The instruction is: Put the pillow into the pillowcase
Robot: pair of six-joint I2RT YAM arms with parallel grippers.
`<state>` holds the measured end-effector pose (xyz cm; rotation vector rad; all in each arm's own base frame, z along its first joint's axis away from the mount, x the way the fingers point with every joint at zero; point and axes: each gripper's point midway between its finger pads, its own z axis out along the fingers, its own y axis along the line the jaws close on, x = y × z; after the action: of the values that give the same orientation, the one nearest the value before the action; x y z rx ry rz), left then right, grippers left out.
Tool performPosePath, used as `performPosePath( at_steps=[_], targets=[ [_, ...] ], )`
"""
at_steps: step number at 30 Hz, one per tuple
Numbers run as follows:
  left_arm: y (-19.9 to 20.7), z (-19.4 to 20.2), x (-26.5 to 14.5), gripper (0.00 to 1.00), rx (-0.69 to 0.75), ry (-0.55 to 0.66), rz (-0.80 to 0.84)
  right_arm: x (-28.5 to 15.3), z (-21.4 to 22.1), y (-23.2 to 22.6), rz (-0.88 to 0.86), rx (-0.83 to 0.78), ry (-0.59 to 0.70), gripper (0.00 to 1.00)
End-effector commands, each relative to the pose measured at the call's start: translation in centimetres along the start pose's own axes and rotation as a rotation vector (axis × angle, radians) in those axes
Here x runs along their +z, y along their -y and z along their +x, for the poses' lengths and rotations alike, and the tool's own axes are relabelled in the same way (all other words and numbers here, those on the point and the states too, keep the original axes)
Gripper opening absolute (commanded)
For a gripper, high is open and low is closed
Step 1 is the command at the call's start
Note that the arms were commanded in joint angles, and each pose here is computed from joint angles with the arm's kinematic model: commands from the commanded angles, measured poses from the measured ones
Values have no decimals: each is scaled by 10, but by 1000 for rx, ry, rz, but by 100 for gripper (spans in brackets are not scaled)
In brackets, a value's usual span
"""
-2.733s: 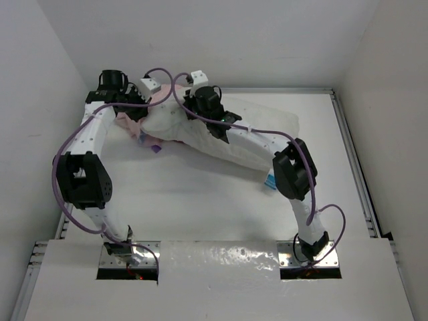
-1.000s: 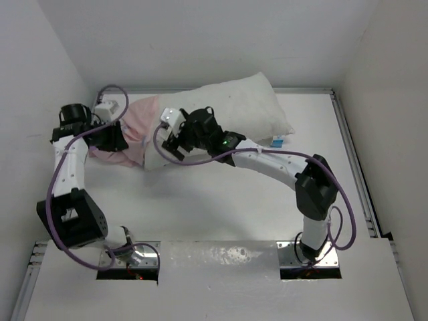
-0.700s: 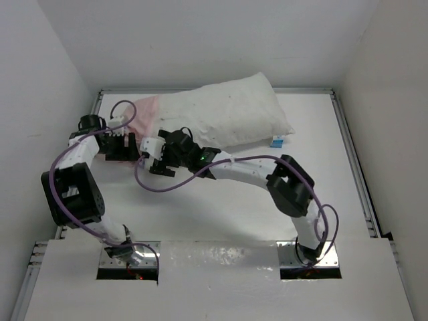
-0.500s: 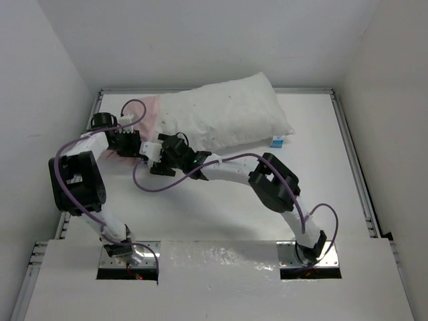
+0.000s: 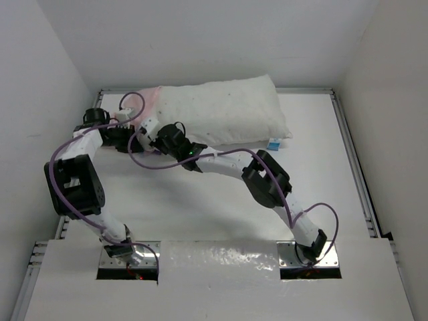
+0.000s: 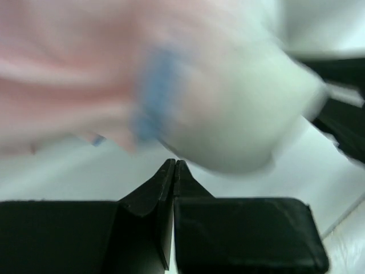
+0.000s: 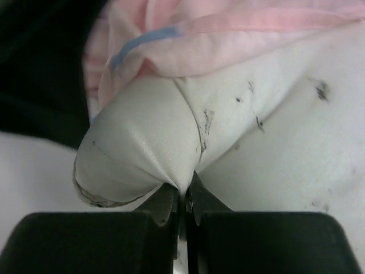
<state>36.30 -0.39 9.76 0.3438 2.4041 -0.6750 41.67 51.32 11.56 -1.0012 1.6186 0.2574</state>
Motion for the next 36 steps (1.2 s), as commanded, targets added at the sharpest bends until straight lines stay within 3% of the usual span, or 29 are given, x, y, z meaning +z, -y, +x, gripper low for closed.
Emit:
performPosePath(
  at_steps=[1,5,7,9,10,13,15,16,21,25,29,32,34,35,36],
  targets=[
    [39,-5,-38,0,129,2,119,2,-67,42,89,284,214,0],
    [24,-1,-61,0,108,11,20,-1,-81,65,100,429,284,0],
    [-9,0,-63,3,20,-6,-162,-5,-81,63,83,411,291,0],
    [-38,-3,-58,25,21,11,-285,-8,-82,62,75,412,300,0],
    [-48,-3,-56,47,30,5,-334,-9,-79,59,68,414,295,0],
    [-53,-11,-31,66,94,5,-349,-11,-84,57,48,425,314,0],
    [-49,-18,-13,70,135,4,-316,-10,-86,56,41,439,324,0],
    [-44,-23,-3,86,157,2,-298,-10,-89,57,41,441,330,0],
    [-90,-26,21,88,69,27,-455,-4,-80,54,44,448,312,0],
    [-125,-38,24,86,12,91,-647,1,-73,49,34,437,293,0],
    [-131,-65,30,76,25,174,-637,3,-70,48,31,418,281,0],
    [-107,-68,51,44,118,168,-442,7,-64,47,34,405,263,0],
    [-90,-64,57,8,158,159,-330,13,-62,46,34,402,254,0],
    [-84,-63,56,0,160,164,-273,14,-62,47,39,403,256,0],
    [-79,-64,52,0,163,169,-246,15,-67,48,42,408,268,0]
  ],
)
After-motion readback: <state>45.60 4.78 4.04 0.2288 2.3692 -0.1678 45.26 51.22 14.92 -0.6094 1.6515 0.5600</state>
